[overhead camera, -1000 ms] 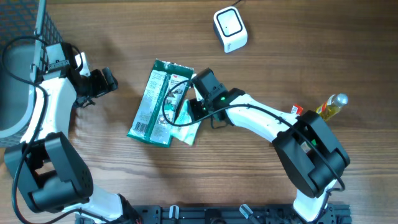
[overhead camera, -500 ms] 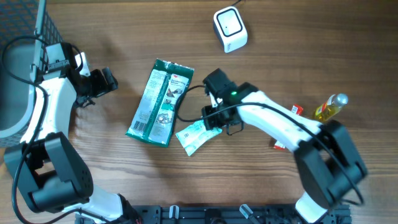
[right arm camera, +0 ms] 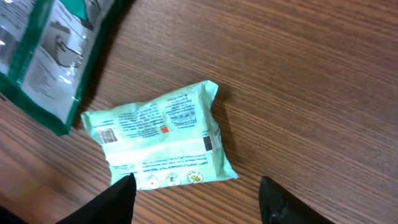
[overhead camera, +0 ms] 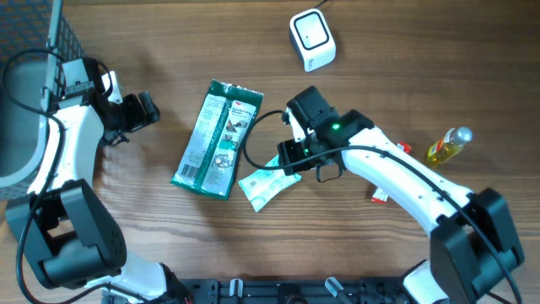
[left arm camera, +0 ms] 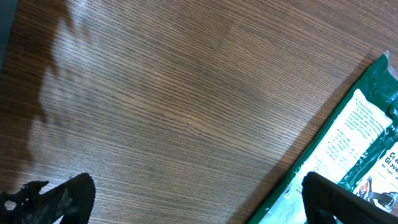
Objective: Scan the item barcode
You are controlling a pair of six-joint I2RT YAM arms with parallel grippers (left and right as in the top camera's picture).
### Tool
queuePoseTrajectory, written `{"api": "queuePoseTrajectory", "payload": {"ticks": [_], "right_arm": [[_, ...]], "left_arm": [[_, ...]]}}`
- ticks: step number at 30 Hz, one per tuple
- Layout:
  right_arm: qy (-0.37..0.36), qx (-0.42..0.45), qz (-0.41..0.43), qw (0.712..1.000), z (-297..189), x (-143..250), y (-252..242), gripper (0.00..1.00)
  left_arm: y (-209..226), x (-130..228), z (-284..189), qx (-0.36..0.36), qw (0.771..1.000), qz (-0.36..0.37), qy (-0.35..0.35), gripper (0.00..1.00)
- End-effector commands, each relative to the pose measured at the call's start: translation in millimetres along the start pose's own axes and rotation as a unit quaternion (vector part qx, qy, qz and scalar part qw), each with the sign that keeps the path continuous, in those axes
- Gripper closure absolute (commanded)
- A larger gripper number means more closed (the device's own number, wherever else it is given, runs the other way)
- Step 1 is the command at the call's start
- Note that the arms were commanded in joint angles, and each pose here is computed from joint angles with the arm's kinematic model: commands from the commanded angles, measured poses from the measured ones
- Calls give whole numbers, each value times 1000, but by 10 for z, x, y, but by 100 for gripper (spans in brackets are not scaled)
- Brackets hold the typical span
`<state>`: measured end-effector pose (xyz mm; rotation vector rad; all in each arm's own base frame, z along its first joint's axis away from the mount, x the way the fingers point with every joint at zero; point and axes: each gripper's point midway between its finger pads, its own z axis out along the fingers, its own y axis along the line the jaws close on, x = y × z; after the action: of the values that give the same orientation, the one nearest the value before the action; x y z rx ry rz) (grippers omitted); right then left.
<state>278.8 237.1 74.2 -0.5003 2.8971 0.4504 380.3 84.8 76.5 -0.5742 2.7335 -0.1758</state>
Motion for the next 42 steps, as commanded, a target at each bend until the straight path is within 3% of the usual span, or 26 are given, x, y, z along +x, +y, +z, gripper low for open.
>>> {"api": "queuePoseTrajectory", "payload": {"ticks": [1, 7, 11, 14, 17, 21, 27, 32, 42], "right_arm": [[33, 4, -8, 999, 194, 96, -70, 37], [44, 7, -5, 999, 286, 124, -97, 36], [53, -35, -3, 998, 304, 142, 46, 35], [62, -32, 46, 997, 321, 186, 35, 36], [79, -38, 109, 990, 312, 253, 80, 42], [119, -61, 121, 984, 269, 417, 167, 57], [165, -41, 155, 973, 222, 647, 143, 66], [156, -32, 134, 978, 282, 672, 306, 95], [121, 35, 103, 987, 392, 748, 452, 96]], "left_arm": [[33, 31, 34, 2, 1000, -1, 7, 0], [33, 31, 34, 2, 1000, -1, 7, 0], [33, 31, 34, 2, 1000, -1, 7, 0], [33, 31, 34, 2, 1000, -1, 7, 0], [33, 31, 34, 2, 1000, -1, 7, 0], [33, 31, 34, 2, 1000, -1, 7, 0], [33, 31, 34, 2, 1000, -1, 7, 0], [33, 31, 34, 2, 1000, -1, 7, 0], [33, 31, 34, 2, 1000, -1, 7, 0]]}}
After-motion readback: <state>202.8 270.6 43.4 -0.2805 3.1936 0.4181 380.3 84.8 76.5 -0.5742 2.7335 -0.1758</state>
